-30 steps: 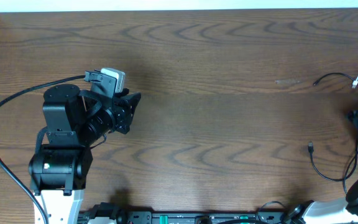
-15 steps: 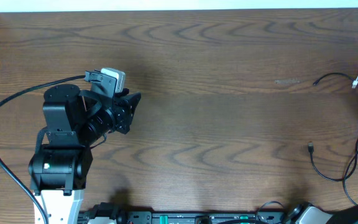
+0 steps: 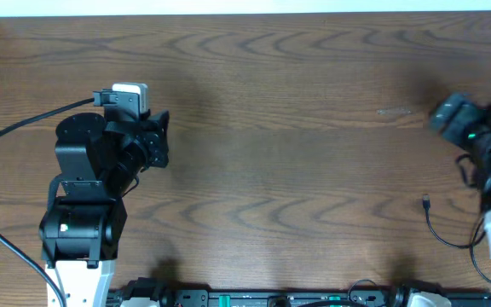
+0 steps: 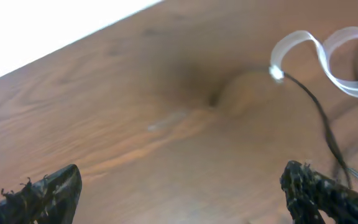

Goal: Untangle cables

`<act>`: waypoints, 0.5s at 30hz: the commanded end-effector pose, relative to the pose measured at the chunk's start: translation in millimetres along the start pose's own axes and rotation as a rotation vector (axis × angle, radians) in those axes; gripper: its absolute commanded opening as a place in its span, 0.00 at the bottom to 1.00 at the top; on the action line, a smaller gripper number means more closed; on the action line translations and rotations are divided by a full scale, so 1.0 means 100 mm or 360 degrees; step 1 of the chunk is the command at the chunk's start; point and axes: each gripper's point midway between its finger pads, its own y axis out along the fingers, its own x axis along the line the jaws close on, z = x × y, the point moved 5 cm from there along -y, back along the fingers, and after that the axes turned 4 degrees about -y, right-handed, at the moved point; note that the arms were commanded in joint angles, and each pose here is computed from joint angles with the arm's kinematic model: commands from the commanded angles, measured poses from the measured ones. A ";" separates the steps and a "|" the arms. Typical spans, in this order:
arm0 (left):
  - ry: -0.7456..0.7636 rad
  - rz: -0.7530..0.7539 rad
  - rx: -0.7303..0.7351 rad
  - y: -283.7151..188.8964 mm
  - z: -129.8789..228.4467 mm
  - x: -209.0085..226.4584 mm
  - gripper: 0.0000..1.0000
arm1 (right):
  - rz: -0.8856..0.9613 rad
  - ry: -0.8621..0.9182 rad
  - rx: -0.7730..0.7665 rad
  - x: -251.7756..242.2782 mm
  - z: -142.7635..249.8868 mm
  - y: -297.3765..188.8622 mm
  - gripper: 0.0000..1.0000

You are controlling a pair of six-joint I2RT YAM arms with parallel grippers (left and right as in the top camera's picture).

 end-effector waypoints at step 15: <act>0.0018 -0.0081 -0.0114 -0.38 0.74 -0.01 0.45 | -0.0108 -0.0318 -0.0264 0.66 1.05 -0.29 0.99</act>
